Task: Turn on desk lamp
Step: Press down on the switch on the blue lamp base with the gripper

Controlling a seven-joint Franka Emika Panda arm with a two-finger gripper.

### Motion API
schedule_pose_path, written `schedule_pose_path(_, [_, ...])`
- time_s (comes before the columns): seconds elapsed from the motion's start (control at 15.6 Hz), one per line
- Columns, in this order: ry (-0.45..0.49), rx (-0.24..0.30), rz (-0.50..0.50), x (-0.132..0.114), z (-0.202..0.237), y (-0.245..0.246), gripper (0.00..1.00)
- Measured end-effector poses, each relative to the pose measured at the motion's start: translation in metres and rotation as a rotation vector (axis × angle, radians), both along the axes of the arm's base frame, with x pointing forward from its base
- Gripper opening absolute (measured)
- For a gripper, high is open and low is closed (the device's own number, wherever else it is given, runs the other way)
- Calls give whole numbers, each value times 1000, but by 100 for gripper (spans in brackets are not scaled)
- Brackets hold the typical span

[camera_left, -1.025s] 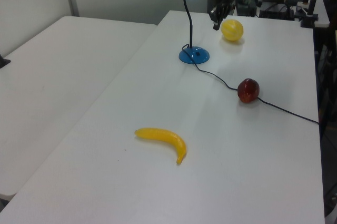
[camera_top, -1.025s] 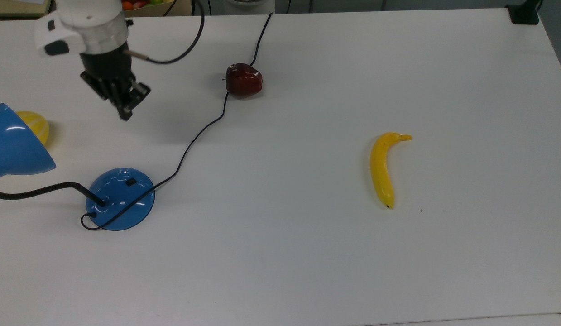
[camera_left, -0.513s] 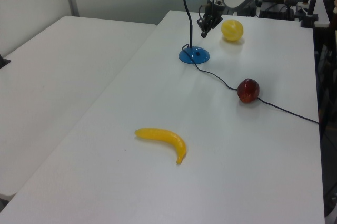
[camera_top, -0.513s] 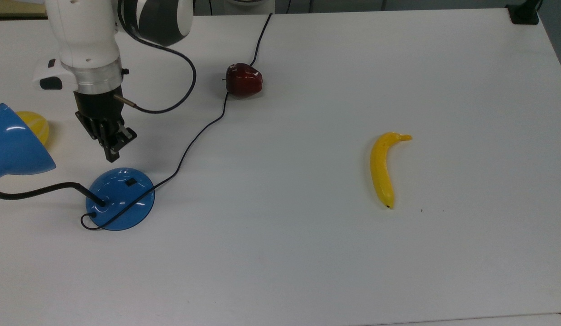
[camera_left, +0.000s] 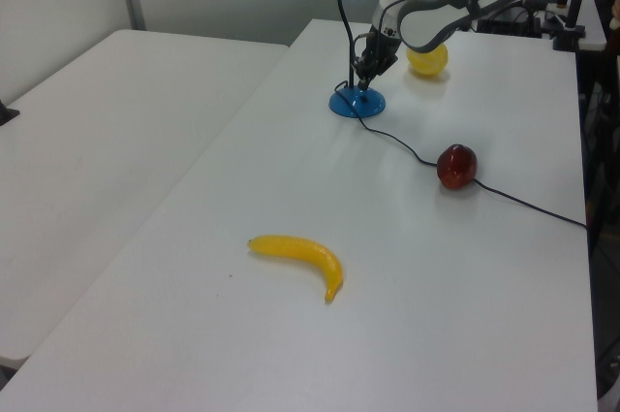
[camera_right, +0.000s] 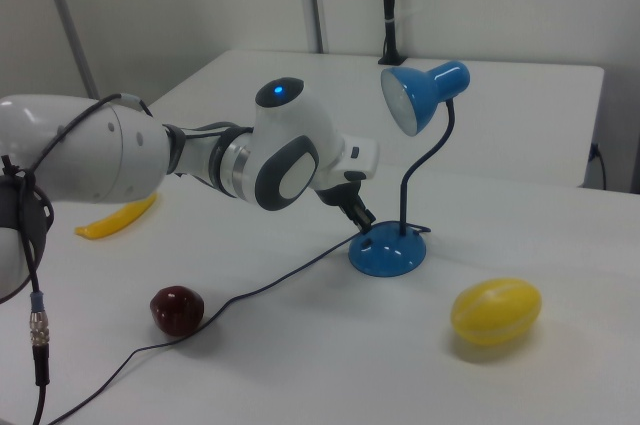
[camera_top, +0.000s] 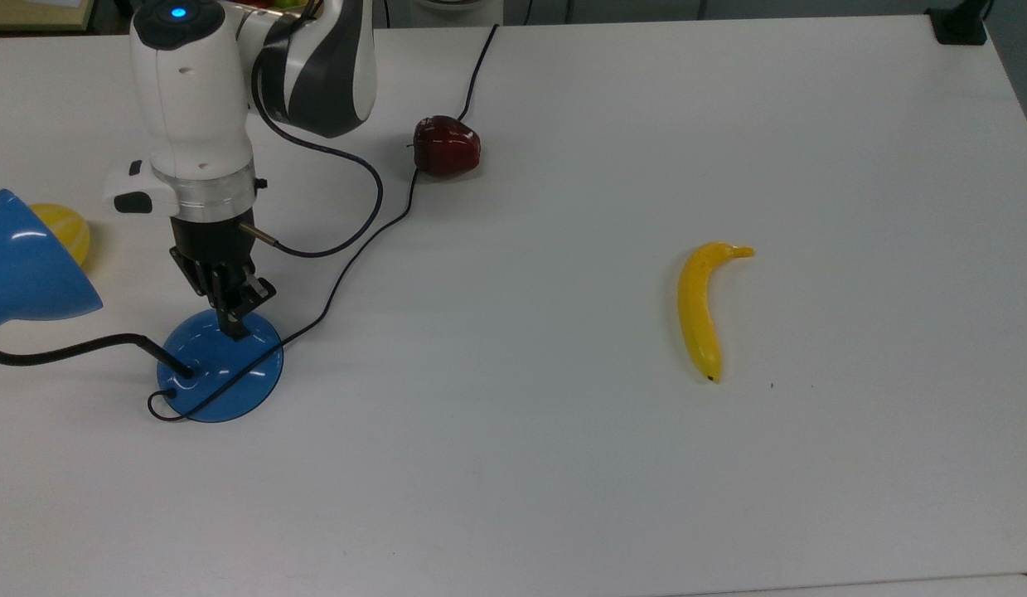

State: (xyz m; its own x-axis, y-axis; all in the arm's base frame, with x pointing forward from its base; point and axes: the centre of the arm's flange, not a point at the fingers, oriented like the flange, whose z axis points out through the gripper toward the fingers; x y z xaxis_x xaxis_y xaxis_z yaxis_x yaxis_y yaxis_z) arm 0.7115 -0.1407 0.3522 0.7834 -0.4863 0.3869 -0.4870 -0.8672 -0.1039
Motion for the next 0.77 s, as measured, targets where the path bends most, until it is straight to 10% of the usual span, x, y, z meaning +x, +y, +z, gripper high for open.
schedule_pose_path(0.77, [-3,-26,-10,1,-19,-13,1])
